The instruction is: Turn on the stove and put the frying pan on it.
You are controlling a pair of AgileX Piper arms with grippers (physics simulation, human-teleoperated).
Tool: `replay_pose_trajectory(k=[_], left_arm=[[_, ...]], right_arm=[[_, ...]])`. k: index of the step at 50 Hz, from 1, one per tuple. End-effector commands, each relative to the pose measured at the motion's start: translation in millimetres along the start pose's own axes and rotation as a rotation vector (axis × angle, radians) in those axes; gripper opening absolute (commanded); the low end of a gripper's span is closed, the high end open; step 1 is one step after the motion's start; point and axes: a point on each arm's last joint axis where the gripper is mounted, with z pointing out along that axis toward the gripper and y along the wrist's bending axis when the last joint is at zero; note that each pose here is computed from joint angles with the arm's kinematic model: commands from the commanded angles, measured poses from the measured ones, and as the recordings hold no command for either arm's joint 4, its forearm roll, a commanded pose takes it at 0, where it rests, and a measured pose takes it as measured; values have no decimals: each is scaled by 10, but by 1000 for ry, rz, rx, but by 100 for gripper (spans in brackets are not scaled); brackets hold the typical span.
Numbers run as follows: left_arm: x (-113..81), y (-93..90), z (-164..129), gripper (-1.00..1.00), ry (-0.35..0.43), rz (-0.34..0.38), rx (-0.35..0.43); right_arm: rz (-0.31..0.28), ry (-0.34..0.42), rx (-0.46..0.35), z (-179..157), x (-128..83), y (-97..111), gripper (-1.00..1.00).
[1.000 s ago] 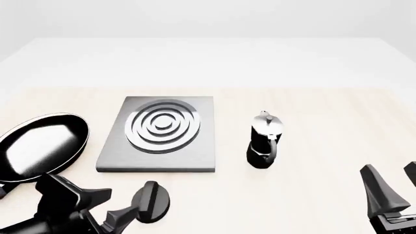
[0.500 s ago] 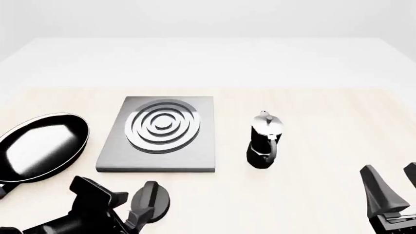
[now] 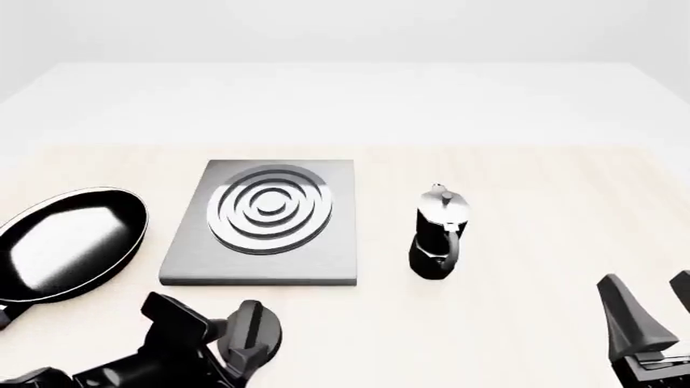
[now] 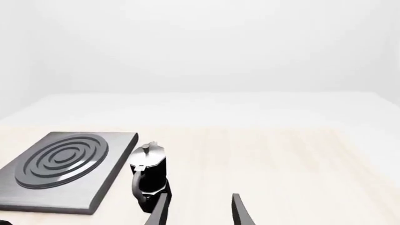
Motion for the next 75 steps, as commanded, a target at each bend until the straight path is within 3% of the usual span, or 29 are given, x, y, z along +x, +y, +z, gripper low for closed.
replay_pose_trajectory(k=[1, 20, 38, 53, 62, 63, 68, 75], left_arm=[[66, -25, 98, 100, 8, 4, 15], [105, -170, 91, 100, 12, 25, 83], [-23, -409, -116, 100, -3, 74, 193], [-153, -457, -303, 100, -37, 94, 223], [-330, -470, -546, 100, -85, 107, 239], [-462, -471, -709, 100, -121, 116, 243], [-594, -461, -895, 100, -155, 127, 242], [-754, -371, -1179, 100, -200, 142, 196]], right_arm=[[0, 2, 5, 1, 4, -3, 100], [1, 2, 9, -1, -4, -5, 100], [7, -2, 16, -3, -17, -8, 100], [9, -4, 16, -5, -28, -8, 100], [11, -6, 15, -6, -38, -6, 100], [11, -8, 13, -10, -64, -4, 100], [12, -10, 11, -10, -65, -4, 100], [17, -12, 7, -9, -56, -2, 100]])
